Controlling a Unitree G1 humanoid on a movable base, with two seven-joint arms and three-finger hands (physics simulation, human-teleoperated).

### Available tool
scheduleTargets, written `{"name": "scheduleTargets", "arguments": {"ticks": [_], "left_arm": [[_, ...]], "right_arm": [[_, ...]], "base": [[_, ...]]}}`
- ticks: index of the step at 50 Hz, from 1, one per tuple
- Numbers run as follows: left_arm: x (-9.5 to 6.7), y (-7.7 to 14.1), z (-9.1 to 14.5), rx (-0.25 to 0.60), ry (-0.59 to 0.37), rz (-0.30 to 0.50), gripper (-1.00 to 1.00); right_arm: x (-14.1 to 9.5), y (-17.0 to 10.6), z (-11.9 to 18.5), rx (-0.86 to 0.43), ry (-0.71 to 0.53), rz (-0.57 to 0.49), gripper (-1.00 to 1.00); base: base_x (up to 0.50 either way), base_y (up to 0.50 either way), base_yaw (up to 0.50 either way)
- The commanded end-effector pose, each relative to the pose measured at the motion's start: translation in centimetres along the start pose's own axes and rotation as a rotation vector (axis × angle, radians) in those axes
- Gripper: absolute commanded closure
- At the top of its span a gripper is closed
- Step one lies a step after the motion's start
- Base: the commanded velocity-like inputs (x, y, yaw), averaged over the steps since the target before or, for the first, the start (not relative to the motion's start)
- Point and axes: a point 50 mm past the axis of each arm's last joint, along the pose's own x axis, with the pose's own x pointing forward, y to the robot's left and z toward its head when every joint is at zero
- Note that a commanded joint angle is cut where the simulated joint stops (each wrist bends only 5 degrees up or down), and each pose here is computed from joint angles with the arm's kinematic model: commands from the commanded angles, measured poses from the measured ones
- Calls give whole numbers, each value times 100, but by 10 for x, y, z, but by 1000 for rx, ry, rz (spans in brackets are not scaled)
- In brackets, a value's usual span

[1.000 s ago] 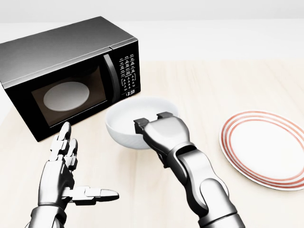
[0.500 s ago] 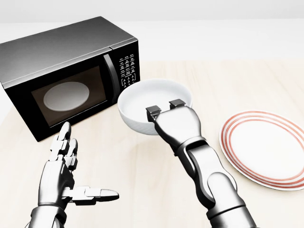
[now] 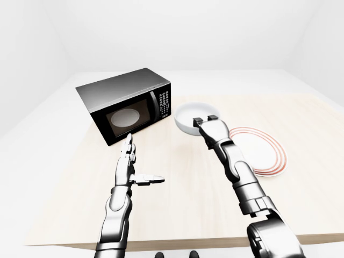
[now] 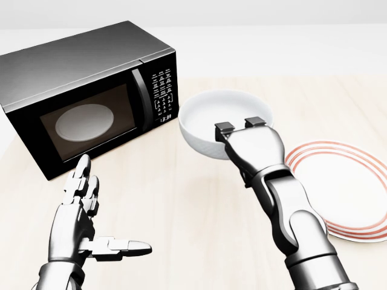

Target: Pick up the white bowl and put it on the plate.

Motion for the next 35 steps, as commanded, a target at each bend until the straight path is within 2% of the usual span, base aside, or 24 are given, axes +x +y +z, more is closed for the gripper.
{"name": "scheduleTargets", "arguments": {"ticks": [1, 21, 35], "left_arm": [[0, 0, 0, 0, 0, 0, -100], [0, 0, 0, 2, 0, 0, -100], [0, 0, 0, 3, 0, 1, -100]], "right_arm": [[1, -16, -22, -3, 62, -59, 100], [-9, -8, -62, 24, 183, -60, 100], [-20, -16, -87, 30, 255, -80, 100]], "base": [[0, 0, 0], [0, 0, 0], [0, 0, 0]]}}
